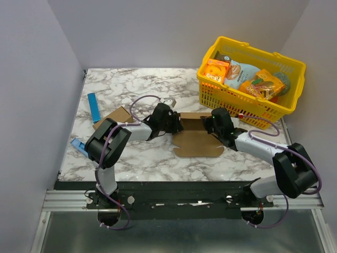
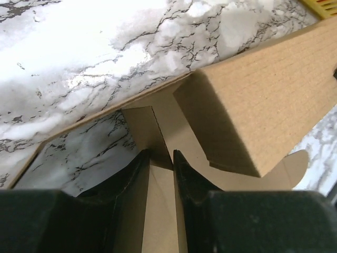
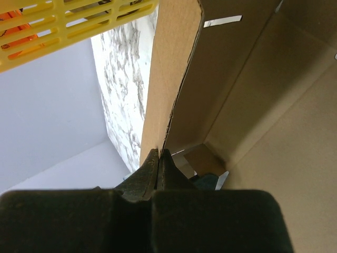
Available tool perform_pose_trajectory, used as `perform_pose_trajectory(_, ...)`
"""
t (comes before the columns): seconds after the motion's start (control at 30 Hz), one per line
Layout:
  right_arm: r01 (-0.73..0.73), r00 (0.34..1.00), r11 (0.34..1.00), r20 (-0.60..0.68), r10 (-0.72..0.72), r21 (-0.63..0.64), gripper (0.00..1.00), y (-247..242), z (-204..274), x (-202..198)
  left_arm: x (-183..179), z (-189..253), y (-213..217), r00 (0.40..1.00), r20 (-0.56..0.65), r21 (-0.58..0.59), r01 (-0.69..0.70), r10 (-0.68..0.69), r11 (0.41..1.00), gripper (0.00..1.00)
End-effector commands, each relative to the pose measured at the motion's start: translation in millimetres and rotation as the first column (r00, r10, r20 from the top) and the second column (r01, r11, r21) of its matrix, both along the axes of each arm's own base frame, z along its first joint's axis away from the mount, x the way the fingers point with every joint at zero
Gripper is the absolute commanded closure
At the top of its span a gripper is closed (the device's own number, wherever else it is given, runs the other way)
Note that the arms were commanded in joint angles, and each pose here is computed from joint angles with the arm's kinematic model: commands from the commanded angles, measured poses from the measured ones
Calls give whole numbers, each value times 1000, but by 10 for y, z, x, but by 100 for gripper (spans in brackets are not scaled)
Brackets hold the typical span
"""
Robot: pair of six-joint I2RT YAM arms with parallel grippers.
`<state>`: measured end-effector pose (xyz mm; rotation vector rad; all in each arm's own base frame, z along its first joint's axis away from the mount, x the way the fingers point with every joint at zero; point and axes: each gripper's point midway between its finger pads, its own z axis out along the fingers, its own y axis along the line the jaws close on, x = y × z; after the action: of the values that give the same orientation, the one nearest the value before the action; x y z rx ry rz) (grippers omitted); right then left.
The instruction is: Fold the paper box
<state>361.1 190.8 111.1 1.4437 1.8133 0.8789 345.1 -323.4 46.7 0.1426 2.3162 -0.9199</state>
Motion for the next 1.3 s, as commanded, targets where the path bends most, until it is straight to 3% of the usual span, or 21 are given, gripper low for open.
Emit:
perform_pose_trajectory(0.0, -42, 989, 992, -149, 24, -120, 99, -104, -447, -219, 60, 121, -155, 996, 84, 45, 1, -5, 999, 67)
perform_pose_trajectory(0.47, -42, 987, 991, -157, 22, -123, 99, -112, -481, -233, 33, 46, -220, 997, 78, 5, -31, 30, 1000, 63)
perform_pose_trajectory(0.57, -32, 988, 992, -155, 12, -125, 99, -134, -486, -243, 12, 182, -124, 994, 106, 1, -30, 30, 1000, 52)
perform_pose_trajectory(0.6, -31, 988, 992, -154, 12, -123, 99, -138, -481, -249, 28, 207, -61, 992, 119, 9, -31, 30, 999, 40)
perform_pose_trajectory(0.7, -19, 989, 992, -147, 0, -123, 99, -161, -454, -249, -55, 362, 52, 988, 154, 29, -7, 3, 1000, 28)
perform_pose_trajectory(0.97, -4, 990, 991, -143, -15, -132, 99, -207, -438, -261, -399, 663, 590, 963, 257, 136, 44, -79, 990, 12)
perform_pose_trajectory(1.17, -20, 989, 990, -147, -1, -141, 99, -199, -450, -271, 10, 1040, 1245, 925, 349, 57, -180, 149, 982, 10)
perform_pose_trajectory(1.27, -25, 989, 990, -146, 4, -142, 99, -192, -446, -271, 261, 1105, 1360, 908, 357, 19, -240, 218, 970, 10)
